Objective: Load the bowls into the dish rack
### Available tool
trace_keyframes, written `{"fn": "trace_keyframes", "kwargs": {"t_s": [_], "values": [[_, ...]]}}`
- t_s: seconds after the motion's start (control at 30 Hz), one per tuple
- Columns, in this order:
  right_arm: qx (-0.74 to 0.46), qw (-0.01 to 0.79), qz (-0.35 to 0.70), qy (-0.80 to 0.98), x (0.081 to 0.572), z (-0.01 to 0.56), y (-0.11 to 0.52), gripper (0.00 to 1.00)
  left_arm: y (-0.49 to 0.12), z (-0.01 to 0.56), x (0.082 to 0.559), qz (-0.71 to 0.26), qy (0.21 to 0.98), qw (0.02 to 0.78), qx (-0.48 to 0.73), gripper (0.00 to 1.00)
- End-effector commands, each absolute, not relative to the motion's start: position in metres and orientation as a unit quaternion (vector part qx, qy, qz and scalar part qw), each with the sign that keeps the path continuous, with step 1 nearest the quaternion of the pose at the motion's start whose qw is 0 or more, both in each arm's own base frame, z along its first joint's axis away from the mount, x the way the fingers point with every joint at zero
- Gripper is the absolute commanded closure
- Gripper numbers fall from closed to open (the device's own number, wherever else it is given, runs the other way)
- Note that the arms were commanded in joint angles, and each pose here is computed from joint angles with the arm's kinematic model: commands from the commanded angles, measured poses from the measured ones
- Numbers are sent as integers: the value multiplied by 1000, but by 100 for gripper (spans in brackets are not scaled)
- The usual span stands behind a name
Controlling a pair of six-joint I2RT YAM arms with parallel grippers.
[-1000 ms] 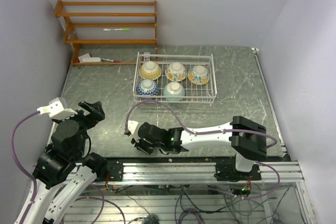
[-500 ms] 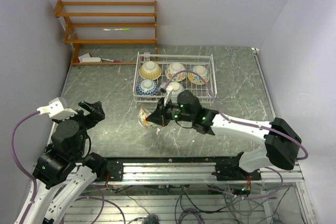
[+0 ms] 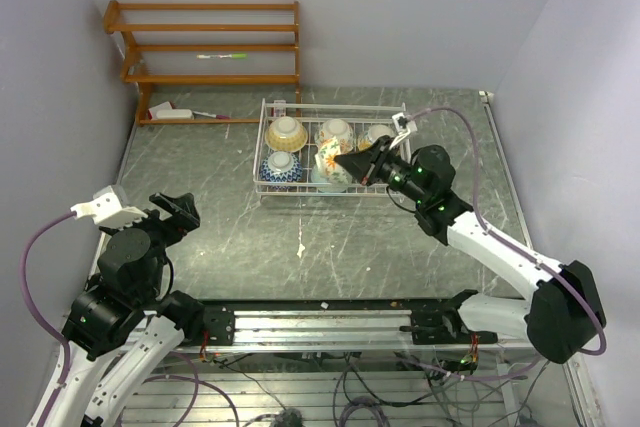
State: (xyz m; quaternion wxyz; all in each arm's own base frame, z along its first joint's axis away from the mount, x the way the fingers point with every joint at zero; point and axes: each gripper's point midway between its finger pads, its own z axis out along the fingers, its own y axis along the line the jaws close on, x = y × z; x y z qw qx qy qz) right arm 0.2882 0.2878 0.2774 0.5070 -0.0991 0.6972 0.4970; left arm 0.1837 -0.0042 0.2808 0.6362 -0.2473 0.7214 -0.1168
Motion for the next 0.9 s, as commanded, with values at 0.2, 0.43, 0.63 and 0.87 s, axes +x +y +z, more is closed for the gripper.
{"fn": "trace_keyframes", "kwargs": {"t_s": [0.2,0.43,0.63,0.87], "values": [[39,531,526,663,348,262,224,100,-6,291,184,-132,709,646,-251,4],[68,531,532,657,368,241,208,100,-7,291,185,-131,710,646,-249,5],[86,520,530,664,381,222,202,100,-7,291,185,-133,709,646,-249,5],[120,493,552,661,394,196,194,100,-6,291,186,-130,710,646,-249,5]]}}
